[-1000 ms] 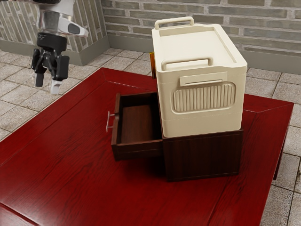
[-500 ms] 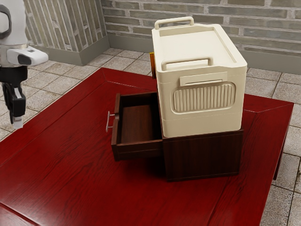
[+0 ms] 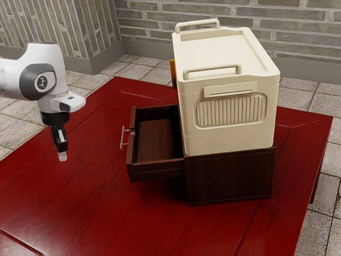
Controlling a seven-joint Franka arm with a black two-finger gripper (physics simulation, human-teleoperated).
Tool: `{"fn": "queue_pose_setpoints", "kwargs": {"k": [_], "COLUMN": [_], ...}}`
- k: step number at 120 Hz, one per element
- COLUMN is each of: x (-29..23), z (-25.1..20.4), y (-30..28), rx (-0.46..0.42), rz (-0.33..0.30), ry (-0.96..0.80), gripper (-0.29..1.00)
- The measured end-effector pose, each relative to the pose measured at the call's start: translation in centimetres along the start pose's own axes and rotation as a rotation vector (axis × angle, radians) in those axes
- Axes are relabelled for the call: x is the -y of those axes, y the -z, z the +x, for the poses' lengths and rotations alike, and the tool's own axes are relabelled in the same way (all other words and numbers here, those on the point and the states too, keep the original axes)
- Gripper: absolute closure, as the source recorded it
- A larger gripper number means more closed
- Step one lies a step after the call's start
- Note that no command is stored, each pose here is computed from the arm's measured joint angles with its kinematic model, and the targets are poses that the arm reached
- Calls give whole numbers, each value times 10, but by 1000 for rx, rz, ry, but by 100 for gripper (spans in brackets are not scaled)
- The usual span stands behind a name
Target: Push the drawer handle with one arm to close the drawer
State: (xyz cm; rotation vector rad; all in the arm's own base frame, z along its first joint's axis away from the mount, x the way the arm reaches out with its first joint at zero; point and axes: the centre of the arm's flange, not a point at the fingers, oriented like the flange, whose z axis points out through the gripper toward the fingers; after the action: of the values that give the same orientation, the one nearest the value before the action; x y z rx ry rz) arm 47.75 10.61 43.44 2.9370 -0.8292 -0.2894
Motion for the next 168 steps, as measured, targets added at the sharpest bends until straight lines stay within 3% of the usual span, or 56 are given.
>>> {"fn": "queue_pose_setpoints", "kwargs": {"k": [33, 58, 121, 168], "x": [80, 102, 29, 22], "z": [64, 99, 165, 199], "y": [16, 13, 1, -9], "rx": [-63, -60, -72, -78], "rz": [83, 121, 93, 90], "ry": [-101, -223, -497, -566], "gripper": [78, 78, 79, 79]}}
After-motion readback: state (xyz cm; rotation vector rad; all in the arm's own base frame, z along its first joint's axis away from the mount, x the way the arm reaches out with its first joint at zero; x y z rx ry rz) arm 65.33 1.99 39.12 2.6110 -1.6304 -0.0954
